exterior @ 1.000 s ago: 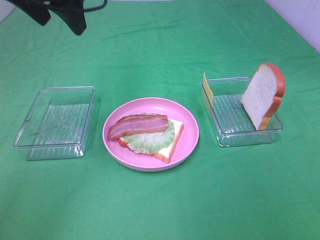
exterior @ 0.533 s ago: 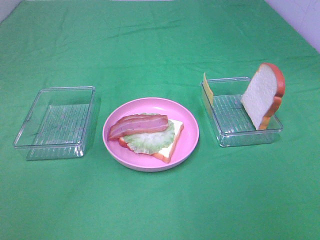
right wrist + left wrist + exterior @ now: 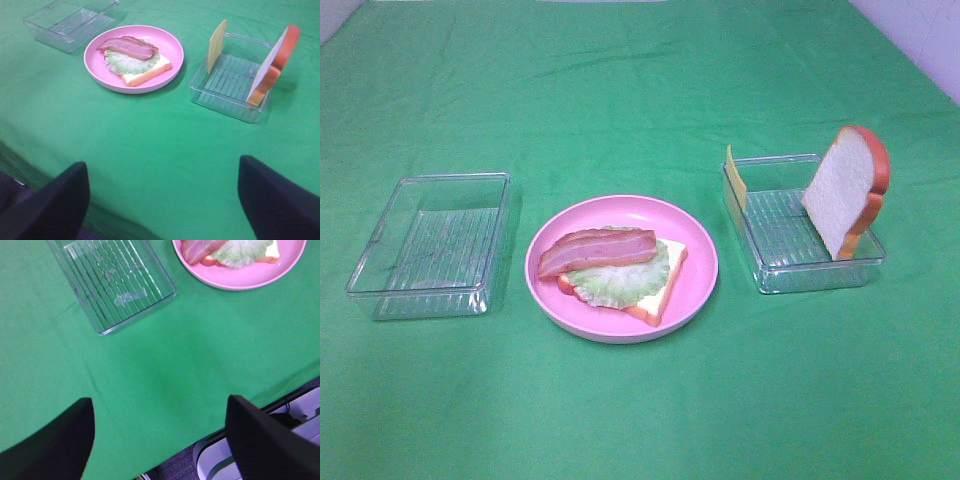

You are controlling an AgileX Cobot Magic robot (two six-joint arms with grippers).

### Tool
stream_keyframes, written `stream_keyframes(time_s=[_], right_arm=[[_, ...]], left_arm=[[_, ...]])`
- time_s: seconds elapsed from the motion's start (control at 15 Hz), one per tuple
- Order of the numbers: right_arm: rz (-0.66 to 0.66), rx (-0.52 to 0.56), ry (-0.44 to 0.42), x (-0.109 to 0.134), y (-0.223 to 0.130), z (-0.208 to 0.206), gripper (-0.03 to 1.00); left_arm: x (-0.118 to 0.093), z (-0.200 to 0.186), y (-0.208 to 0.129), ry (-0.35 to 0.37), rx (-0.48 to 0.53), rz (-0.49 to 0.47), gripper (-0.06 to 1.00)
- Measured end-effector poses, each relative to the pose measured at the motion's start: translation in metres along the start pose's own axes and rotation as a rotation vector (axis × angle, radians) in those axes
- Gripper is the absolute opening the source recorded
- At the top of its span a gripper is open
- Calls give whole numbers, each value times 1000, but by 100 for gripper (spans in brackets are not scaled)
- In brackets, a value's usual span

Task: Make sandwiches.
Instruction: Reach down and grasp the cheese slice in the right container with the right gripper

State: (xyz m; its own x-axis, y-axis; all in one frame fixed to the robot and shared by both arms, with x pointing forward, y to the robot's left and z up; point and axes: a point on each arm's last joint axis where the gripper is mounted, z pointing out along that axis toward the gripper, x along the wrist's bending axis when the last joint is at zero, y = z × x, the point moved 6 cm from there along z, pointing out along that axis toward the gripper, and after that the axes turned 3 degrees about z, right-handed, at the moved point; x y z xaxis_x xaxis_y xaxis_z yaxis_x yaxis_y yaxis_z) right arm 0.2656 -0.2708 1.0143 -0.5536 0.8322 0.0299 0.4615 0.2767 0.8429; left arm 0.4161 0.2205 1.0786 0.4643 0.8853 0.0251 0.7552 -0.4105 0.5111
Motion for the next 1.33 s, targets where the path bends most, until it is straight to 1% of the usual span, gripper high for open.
stream_keyframes(time_s=[0.13, 0.27, 0.33, 0.4, 0.47, 0.67, 0.73, 0.8, 0.87, 0.93, 1.0, 1.07, 1.2, 1.33], right_arm=[[0, 0, 0, 0, 0, 0, 77], [0, 0, 0, 0, 0, 0, 77], [0, 0, 0, 0, 0, 0, 77], [0, 0, 0, 0, 0, 0, 77], [0, 0, -1, 0, 0, 0, 77], [-2, 0, -4, -1, 0, 0, 77], [-3, 0, -6, -1, 0, 0, 77], [-3, -5, -8, -1, 1, 0, 76], [-6, -18, -15, -2, 3, 0, 76], [-12, -29, -35, -5, 12, 3, 76], [-11, -36, -54, -9, 23, 8, 76], [-11, -36, -54, -9, 23, 8, 76], [43, -28, -91, -17, 48, 33, 76], [145, 11, -105, -21, 67, 66, 76]], left_arm=[[-3, -3, -40, 4, -64, -1, 70], [-3, -4, -46, 5, -80, -1, 70], [-5, -11, -69, 9, -154, -1, 70], [-5, -14, -78, 12, -198, 0, 70], [-7, -18, -95, 15, -263, 0, 70], [-8, -21, -119, 20, -348, 1, 70], [-10, -20, -134, 23, -408, 1, 70], [-10, -20, -138, 25, -435, 1, 70], [-10, -22, -144, 28, -483, 2, 70], [-10, -26, -146, 30, -518, 2, 70], [-10, -27, -148, 33, -539, 2, 70], [-10, -27, -148, 33, -539, 2, 70], [-11, -30, -152, 35, -569, 3, 70], [-11, -30, -152, 35, -572, 3, 70]])
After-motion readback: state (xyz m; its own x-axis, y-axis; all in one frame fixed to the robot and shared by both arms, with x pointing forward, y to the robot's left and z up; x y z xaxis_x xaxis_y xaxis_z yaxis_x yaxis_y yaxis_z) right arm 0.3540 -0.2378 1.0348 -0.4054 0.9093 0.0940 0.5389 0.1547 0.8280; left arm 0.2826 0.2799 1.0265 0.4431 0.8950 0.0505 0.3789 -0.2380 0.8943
